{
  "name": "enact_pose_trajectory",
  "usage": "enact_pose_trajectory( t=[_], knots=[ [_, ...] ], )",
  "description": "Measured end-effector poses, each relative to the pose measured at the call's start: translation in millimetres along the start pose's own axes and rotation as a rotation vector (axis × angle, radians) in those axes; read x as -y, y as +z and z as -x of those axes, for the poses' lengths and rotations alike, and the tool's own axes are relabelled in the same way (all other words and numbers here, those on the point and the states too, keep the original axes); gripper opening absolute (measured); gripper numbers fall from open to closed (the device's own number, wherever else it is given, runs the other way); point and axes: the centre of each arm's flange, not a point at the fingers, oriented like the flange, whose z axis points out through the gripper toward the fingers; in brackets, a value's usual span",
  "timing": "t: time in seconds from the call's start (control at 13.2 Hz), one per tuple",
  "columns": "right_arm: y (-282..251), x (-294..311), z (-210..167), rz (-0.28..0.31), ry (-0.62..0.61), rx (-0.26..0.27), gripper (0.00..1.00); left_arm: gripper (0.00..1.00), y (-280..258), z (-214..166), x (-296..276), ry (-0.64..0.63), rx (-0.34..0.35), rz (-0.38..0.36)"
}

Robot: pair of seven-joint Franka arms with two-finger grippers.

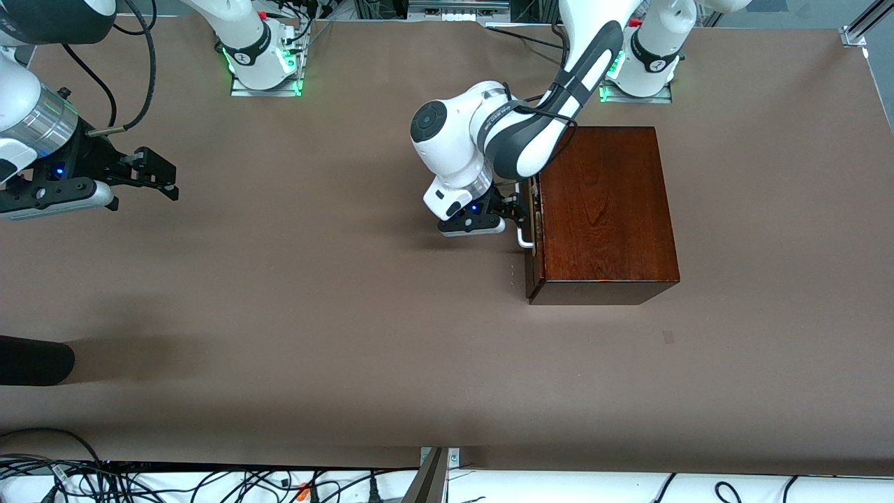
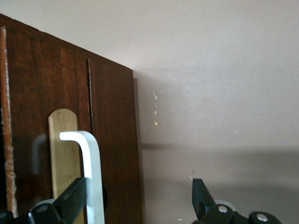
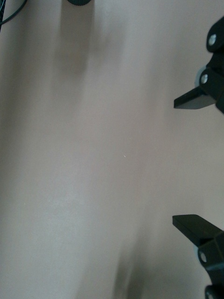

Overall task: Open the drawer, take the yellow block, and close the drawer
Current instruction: 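Grasp the white drawer handle with the left gripper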

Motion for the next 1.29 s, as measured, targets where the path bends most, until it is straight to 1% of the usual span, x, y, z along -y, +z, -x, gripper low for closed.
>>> enact_pose_trajectory(
  t=[0.15,0.45,0.76,0.91,1.14,1.29],
  knots=[
    [0.0,0.0,0.0,0.0,0.0,0.0,1.0,1.0,1.5,-1.6,2.4,-0.004,0.002,-0.006],
    [0.0,0.0,0.0,0.0,0.0,0.0,1.0,1.0,6.1,-0.8,8.0,-0.008,0.026,-0.042],
    [0.0,0.0,0.0,0.0,0.0,0.0,1.0,1.0,6.7,-0.3,7.4,-0.008,0.024,-0.045],
    [0.0,-0.1,0.0,0.0,0.0,0.0,1.0,1.0,10.6,-1.2,6.9,-0.009,0.014,-0.059],
    [0.0,-0.3,0.0,0.0,0.001,0.0,1.0,1.0,18.0,-0.3,-3.1,-0.028,0.002,-0.034],
    [0.0,-0.9,0.1,0.0,0.002,0.0,1.0,1.0,23.6,1.6,-8.2,-0.054,0.003,-0.031]
  ],
)
